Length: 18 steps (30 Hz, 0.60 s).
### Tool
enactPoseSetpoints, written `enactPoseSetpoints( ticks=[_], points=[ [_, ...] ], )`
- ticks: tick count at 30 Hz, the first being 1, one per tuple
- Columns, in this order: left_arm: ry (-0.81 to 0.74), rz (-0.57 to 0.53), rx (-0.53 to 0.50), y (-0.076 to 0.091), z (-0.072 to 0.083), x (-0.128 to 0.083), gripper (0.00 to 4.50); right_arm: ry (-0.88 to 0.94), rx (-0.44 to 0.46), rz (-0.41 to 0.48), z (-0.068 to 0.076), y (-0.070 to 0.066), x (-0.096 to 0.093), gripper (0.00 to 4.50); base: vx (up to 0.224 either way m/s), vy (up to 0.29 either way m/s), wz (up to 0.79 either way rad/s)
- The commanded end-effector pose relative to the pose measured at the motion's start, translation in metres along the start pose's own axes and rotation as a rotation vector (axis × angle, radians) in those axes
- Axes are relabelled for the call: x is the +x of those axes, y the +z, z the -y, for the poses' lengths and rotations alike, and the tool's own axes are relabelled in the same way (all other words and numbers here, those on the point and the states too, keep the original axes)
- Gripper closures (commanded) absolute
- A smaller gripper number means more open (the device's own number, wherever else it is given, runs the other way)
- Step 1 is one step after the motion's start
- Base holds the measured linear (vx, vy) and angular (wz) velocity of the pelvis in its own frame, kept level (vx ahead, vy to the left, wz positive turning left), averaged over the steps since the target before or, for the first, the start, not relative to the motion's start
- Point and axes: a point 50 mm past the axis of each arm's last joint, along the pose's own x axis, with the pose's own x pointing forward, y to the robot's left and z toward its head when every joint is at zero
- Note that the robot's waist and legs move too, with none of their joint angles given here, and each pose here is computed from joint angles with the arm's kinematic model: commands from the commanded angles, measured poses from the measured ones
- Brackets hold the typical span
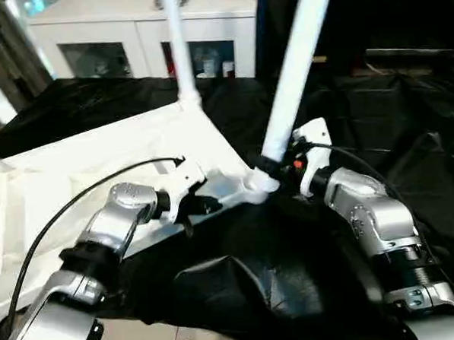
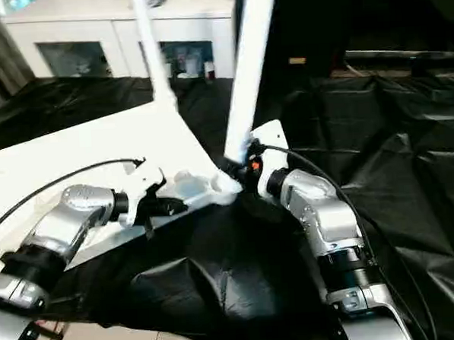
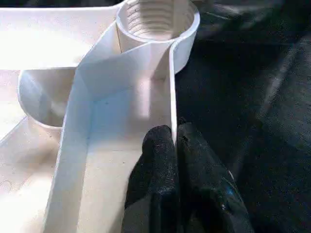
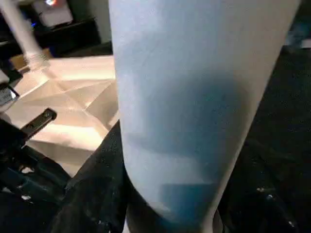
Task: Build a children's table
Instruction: Insert table leg to table base
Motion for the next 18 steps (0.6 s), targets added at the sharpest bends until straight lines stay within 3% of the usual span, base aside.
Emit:
enactPoseSetpoints(
  ticks=[1,7,18],
  points=[
    [-0.082,0.006,0.071,0.007,0.007,0.001,4.50,0.041,-0.027,-0.007,-0.002,0.007,0.004,2.59,0.000,0.000,0.00],
    [-0.131,-0.025,0.120,0.003,0.017,0.006,4.50,0.067,-0.040,-0.066,-0.002,0.001,0.004,2.59,0.000,0.000,0.00],
    [-0.096,-0.032,0.108,0.003,0.012,0.003,4.50,0.146,-0.038,-0.142,-0.007,-0.004,-0.004,2.59,0.000,0.000,0.00]
  ],
)
